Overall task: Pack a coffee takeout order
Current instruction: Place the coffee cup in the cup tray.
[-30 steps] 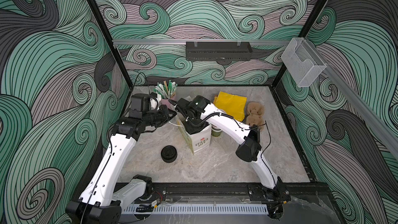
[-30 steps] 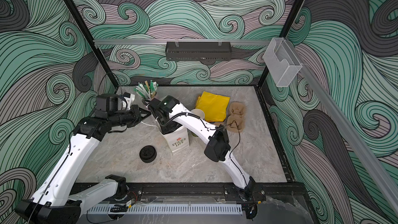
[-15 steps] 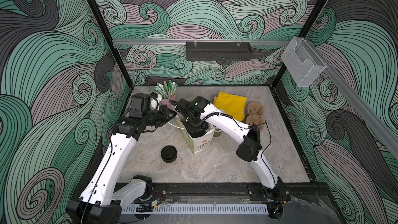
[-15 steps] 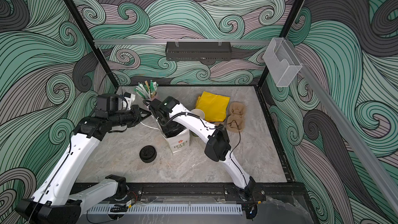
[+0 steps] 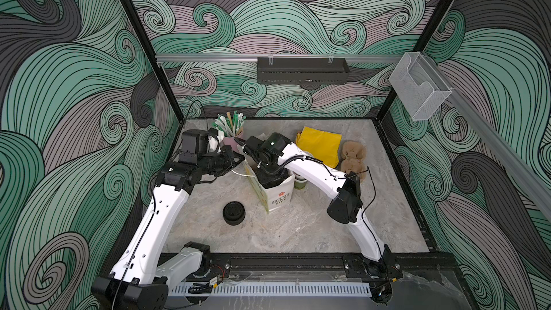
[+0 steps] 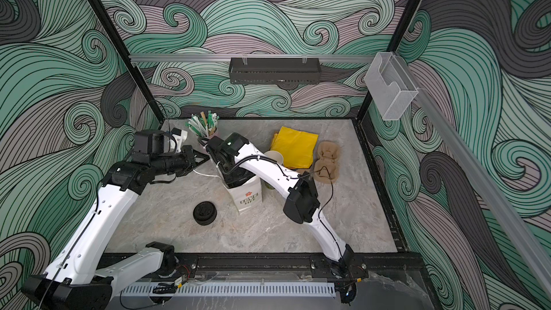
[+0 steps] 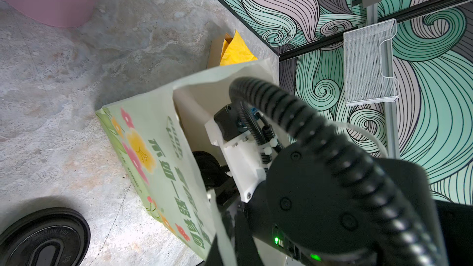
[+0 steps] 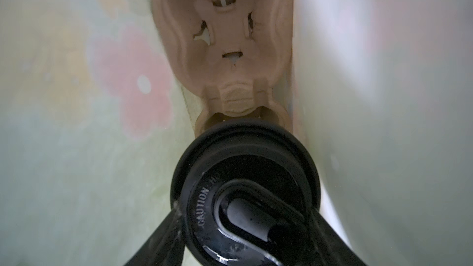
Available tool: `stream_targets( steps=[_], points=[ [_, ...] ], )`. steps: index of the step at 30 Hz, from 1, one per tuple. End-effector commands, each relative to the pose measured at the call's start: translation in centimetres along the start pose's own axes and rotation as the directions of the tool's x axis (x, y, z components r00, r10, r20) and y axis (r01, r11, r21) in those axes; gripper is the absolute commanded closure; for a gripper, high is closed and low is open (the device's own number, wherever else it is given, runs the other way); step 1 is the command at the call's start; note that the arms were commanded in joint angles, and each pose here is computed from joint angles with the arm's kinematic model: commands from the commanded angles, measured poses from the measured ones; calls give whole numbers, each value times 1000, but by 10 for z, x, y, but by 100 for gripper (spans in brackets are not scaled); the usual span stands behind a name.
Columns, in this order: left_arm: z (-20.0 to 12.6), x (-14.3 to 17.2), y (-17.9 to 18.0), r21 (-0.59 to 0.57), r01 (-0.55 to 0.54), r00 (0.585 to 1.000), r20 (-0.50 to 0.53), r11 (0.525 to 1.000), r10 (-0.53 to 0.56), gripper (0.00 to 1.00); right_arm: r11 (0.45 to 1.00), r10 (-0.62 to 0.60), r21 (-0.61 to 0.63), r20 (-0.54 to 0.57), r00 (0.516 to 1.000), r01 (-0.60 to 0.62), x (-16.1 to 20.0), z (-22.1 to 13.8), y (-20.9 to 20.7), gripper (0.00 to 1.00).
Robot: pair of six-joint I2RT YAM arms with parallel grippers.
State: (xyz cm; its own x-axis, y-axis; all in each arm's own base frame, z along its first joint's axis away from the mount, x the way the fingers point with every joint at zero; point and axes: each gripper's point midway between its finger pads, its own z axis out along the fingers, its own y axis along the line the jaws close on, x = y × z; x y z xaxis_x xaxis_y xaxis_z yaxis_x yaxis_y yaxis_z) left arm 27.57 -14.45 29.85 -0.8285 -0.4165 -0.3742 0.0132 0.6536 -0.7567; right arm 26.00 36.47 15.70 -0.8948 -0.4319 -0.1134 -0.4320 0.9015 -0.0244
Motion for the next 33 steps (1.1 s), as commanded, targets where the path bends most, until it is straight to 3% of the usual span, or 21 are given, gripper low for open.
stream_targets(
  steps=[1, 19, 33],
  points=[
    [-6, -5, -9, 12, -24, 1000, 9, 1000, 24, 91, 1000, 17, -11, 38, 999, -17, 1, -21, -4, 43],
    [-6, -5, -8, 4, -24, 1000, 8, 1000, 24, 92, 999, 31, -19, 73, 997, -29, -4, -36, -6, 43],
    [-7, -5, -8, 2, -27, 1000, 10, 1000, 27, 92, 1000, 26, -2, 40, 999, -26, -4, -17, -4, 44]
  ],
)
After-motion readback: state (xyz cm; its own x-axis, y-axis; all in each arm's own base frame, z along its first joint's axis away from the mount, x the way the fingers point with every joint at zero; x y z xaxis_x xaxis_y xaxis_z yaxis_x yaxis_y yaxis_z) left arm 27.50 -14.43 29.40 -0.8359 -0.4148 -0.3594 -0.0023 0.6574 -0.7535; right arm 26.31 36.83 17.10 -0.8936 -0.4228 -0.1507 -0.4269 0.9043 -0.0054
